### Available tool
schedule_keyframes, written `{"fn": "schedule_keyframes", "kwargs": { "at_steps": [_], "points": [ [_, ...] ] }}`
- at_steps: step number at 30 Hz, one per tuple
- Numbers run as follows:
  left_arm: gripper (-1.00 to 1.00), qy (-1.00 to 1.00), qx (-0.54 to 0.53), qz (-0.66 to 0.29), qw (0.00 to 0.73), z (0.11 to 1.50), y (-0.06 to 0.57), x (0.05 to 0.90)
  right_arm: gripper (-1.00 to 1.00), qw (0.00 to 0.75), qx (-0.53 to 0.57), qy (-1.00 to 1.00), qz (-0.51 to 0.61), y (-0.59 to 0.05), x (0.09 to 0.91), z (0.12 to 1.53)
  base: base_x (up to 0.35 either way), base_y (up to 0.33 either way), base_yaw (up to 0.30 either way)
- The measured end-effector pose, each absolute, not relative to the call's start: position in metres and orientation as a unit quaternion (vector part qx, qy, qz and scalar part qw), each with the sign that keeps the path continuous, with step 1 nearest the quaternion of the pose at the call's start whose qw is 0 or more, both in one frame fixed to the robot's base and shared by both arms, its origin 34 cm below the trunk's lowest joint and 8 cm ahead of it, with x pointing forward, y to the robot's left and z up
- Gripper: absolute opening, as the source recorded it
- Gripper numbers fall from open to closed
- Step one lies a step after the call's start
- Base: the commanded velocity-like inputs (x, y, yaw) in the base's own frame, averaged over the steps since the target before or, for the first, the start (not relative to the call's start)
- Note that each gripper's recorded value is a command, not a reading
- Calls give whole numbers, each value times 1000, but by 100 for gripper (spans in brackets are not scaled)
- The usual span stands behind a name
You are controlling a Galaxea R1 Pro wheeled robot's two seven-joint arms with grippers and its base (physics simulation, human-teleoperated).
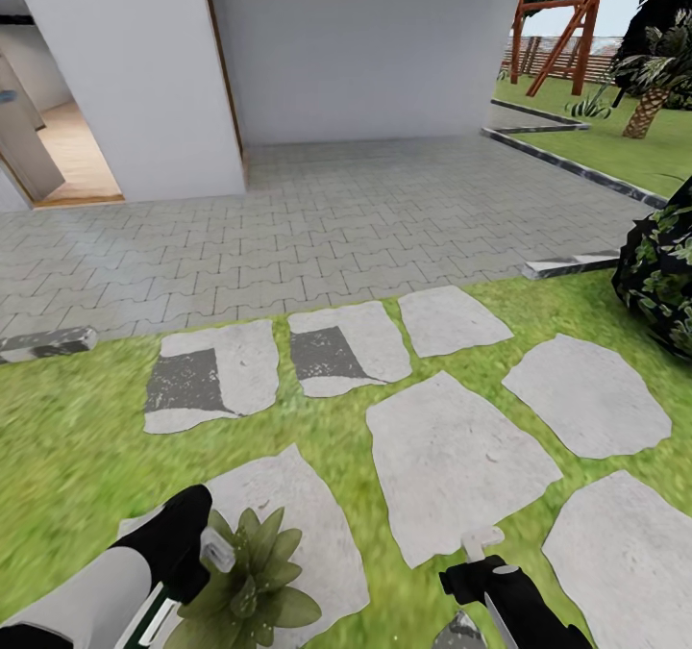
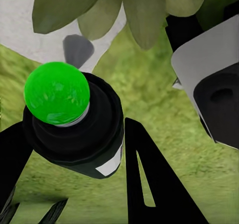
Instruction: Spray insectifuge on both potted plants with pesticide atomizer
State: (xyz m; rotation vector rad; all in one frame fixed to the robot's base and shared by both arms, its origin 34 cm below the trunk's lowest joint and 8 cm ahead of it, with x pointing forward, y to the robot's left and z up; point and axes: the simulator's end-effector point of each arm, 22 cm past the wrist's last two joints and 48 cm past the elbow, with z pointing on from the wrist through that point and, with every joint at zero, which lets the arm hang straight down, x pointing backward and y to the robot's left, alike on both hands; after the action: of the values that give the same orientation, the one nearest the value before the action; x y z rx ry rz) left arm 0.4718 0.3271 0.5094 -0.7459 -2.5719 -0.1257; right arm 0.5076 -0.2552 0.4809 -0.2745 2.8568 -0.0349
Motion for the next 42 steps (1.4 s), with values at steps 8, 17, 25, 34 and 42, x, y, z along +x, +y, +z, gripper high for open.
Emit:
{"fn": "schedule_keyframes", "kwargs": {
  "at_steps": [8,17,25,34,42],
  "points": [
    [-100,-933,-272,-45,232,508,326,467,100,136,-95,986,-12,-255,508,481,-282,0,0],
    [-100,-933,-272,-44,231,508,324,468,100,136,-95,986,-12,-255,508,481,-233,84,-21],
    [-100,-933,-273,-42,229,508,322,468,100,135,-95,986,-12,-255,508,481,-91,80,-259],
    [-100,-933,-273,-41,231,507,320,465,100,136,-95,986,-12,-255,508,481,-1,-57,-20],
    [-100,-932,-273,-43,235,506,324,462,100,135,-95,986,-12,-255,508,481,-28,-35,-220]
  ]
}}
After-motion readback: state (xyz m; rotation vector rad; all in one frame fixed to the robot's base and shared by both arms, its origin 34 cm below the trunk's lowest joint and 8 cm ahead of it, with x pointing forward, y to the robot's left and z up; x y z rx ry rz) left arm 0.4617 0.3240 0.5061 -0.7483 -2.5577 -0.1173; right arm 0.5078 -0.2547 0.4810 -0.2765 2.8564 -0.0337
